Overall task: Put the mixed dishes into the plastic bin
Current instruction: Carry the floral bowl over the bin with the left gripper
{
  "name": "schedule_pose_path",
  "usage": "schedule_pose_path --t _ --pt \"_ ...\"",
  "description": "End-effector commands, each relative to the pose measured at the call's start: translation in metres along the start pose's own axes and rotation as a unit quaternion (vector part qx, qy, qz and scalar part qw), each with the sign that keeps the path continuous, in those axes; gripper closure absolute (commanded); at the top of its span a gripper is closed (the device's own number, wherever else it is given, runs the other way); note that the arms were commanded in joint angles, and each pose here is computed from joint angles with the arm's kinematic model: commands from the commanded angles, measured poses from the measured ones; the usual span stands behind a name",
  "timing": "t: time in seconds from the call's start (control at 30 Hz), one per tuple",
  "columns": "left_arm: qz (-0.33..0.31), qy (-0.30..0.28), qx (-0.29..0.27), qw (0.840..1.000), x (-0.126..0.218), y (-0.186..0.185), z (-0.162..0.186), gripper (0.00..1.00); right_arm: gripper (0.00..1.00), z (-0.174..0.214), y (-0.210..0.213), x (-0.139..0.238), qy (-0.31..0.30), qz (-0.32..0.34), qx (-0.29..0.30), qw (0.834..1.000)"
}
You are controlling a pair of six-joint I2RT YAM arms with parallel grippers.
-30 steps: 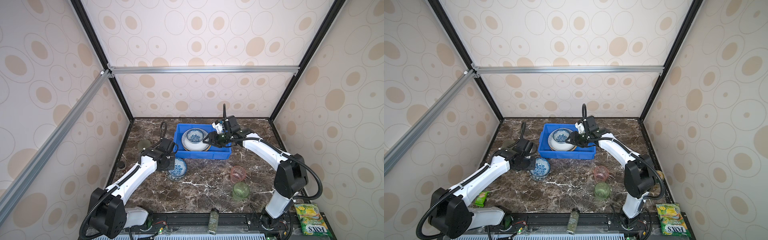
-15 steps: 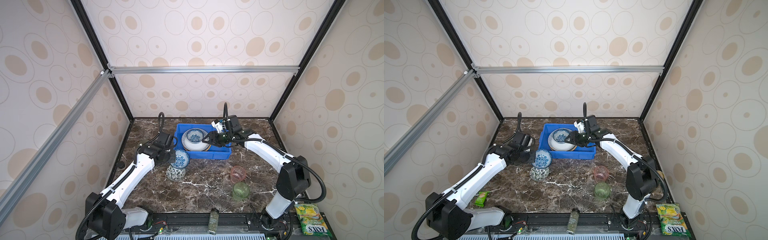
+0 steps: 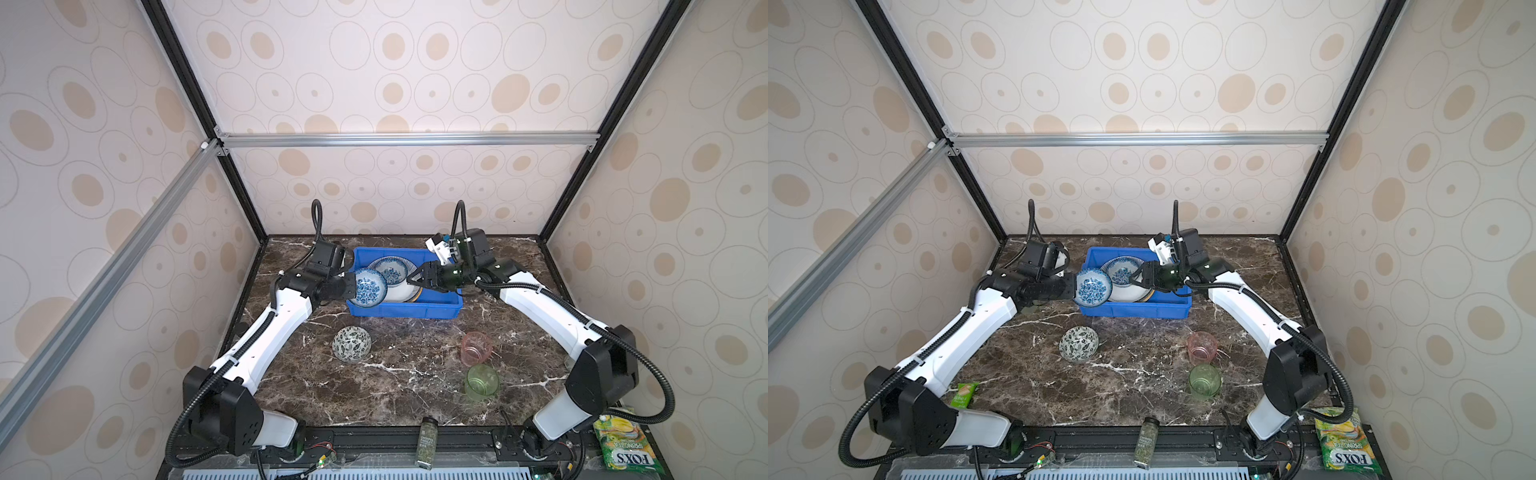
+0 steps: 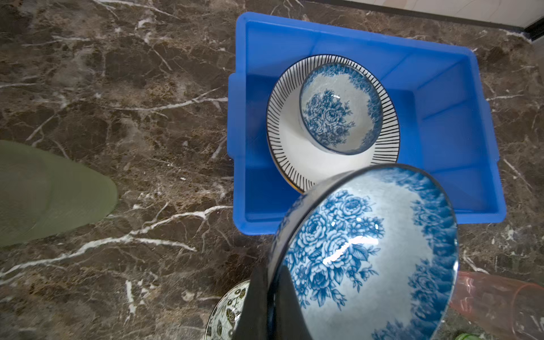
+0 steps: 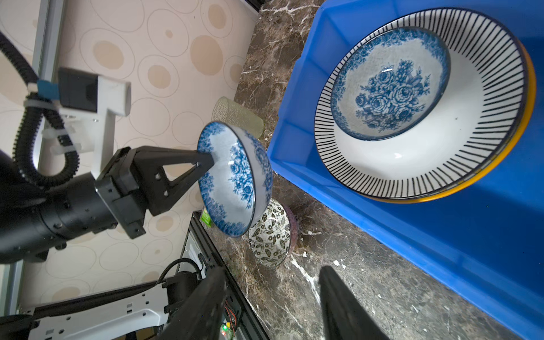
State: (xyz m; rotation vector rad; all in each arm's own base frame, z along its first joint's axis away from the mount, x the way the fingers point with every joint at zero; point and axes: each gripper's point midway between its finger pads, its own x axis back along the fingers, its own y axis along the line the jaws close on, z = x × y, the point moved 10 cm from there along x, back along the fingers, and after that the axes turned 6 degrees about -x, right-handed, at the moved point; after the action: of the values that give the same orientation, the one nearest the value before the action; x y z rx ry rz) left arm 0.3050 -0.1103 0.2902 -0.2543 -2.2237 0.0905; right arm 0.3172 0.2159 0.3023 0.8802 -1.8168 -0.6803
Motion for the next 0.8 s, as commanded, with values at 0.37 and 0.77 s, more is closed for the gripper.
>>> schedule_pose_path --t 0.37,0.77 --pt "0.079 -0.072 -0.007 0.994 0.003 -0.016 -0.037 1.00 0.41 -0.027 0.000 -0.030 -0.010 0.019 0.012 1.000" --pt "0.084 -0.073 -0.017 0.994 -0.014 -0.021 -0.053 1.00 0.43 -0.042 0.004 -0.053 0.004 0.042 0.024 0.999"
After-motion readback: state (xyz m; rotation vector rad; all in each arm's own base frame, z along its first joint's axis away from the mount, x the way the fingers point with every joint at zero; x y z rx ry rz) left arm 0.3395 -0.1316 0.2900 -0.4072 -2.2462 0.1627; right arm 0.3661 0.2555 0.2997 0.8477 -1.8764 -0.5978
